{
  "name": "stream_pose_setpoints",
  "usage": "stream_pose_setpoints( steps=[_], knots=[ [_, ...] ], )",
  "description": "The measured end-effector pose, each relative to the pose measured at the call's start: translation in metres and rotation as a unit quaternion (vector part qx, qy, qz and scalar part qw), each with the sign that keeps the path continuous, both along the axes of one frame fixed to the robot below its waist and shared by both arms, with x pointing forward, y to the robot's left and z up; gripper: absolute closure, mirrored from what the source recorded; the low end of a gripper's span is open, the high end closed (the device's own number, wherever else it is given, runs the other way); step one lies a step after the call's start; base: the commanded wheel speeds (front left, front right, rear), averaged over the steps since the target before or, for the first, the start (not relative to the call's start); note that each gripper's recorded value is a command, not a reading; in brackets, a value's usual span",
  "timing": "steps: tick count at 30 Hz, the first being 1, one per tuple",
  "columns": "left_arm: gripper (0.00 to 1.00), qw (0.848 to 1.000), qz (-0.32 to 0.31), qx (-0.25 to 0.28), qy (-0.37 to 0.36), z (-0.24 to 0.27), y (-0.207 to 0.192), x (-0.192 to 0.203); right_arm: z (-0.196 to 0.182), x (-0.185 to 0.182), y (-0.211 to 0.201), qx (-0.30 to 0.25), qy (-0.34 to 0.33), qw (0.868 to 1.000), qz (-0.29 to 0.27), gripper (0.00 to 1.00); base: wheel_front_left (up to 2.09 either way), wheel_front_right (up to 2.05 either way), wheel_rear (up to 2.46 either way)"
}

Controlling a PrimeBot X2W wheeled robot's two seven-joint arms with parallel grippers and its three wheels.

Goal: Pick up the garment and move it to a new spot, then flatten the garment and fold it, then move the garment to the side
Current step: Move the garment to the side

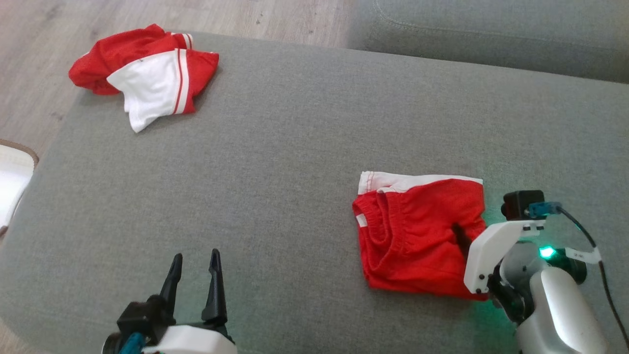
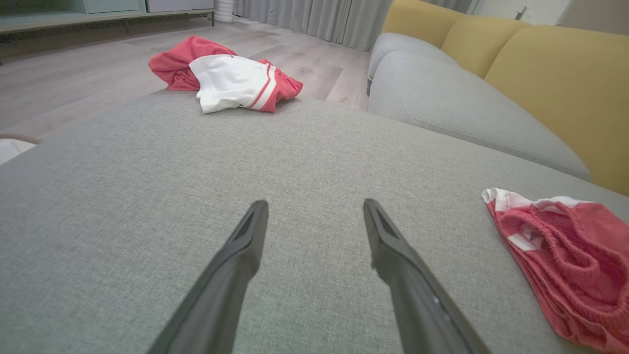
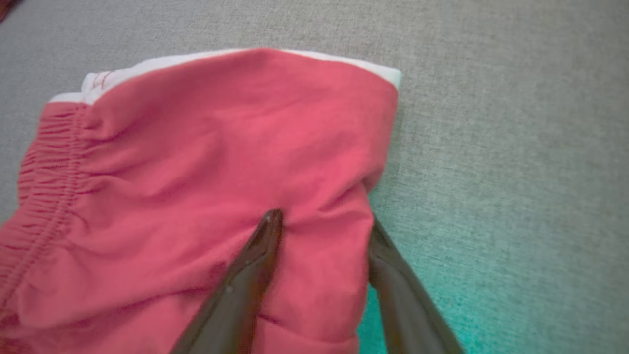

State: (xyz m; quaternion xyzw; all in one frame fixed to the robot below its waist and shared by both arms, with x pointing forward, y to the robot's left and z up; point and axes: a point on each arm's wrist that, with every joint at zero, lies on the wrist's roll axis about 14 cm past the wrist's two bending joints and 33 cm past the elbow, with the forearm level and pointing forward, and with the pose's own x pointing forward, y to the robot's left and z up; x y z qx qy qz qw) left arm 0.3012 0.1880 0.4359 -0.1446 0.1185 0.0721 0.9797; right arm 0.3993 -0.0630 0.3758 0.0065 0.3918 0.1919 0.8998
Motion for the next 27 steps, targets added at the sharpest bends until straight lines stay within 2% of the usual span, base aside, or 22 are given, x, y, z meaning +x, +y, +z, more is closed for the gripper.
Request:
stream_pose_setpoints(
  steps=[6, 11, 17, 27],
  knots=[
    [0.00, 1.000, -0.026, 0.005, 0.000, -0.002, -0.012, 0.009, 0.005, 0.010, -0.013, 0.002, -0.021, 1.000, -0.022, 1.00, 0.00, 0.00, 0.00],
    [0.00, 0.997, -0.075, 0.008, -0.019, 0.007, -0.038, 0.035, 0.015, 0.022, -0.062, -0.022, -0.051, 0.996, -0.075, 1.00, 0.00, 0.00, 0.00],
    [0.00, 0.985, -0.165, 0.011, -0.043, 0.019, -0.088, 0.077, 0.035, 0.029, -0.151, -0.062, -0.095, 0.979, -0.170, 1.00, 0.00, 0.00, 0.00],
    [0.00, 0.952, -0.306, -0.001, -0.033, 0.006, -0.176, 0.112, 0.044, 0.003, -0.233, -0.089, -0.112, 0.949, -0.282, 1.00, 0.00, 0.00, 0.00]
  ],
)
